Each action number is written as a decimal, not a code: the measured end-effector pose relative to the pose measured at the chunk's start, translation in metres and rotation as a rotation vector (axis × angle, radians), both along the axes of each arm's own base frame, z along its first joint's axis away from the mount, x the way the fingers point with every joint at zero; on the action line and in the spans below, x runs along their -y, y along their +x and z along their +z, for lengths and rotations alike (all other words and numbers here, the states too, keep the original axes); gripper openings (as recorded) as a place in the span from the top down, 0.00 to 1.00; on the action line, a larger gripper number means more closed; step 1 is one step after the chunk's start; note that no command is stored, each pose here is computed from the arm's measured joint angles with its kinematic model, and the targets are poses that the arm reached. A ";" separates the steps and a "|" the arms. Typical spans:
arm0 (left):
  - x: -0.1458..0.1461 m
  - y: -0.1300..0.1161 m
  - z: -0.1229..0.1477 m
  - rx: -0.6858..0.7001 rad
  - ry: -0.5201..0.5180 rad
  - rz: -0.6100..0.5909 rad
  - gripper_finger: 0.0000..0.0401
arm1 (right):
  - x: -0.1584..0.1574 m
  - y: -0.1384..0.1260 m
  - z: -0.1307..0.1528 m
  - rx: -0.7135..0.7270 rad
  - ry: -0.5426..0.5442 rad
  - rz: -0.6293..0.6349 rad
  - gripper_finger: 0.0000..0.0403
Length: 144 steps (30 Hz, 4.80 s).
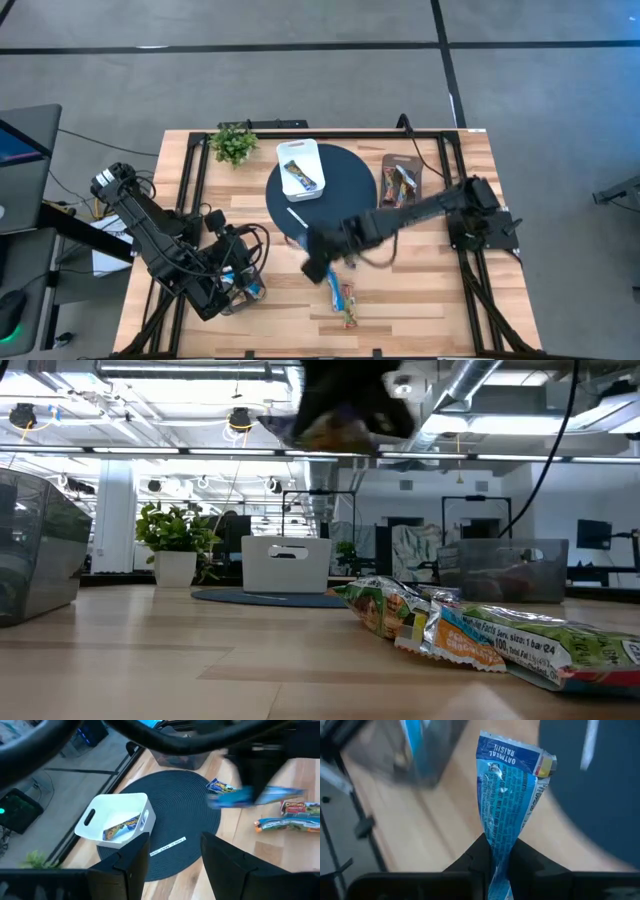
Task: Pick and place Granola Bars by type
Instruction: Put the bottom blue granola bar into the white bin, then put the yellow granola bar into the bottom black bin
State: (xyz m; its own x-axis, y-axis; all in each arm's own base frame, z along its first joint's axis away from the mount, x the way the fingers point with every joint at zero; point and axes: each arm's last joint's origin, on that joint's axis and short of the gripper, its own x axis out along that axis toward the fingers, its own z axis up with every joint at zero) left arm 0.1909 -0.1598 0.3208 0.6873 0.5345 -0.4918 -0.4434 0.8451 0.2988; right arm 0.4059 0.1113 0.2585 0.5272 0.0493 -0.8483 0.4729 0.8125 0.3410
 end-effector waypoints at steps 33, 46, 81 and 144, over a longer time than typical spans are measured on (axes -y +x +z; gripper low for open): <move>0.001 0.023 0.005 0.223 -0.322 0.133 0.57 | 0.263 0.037 -0.021 0.194 -0.040 -0.121 0.91; 0.003 0.024 0.005 0.239 -0.333 0.132 0.57 | 0.270 0.038 -0.028 0.185 -0.072 -0.086 0.88; -0.020 0.039 0.007 0.112 -0.065 0.086 0.57 | 0.086 -0.069 0.094 -0.137 -0.408 0.166 0.52; -0.046 0.206 -0.140 -0.377 -0.093 -1.104 0.57 | -0.125 -0.214 -0.015 -0.159 -0.201 -0.356 0.67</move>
State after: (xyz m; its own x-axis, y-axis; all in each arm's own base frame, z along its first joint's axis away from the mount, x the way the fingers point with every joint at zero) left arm 0.3968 -0.1138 0.1807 0.5582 -0.3101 -0.7696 0.6486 0.7415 0.1716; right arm 0.1921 0.2359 0.2438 0.3433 -0.2862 -0.8945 0.7690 0.6324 0.0928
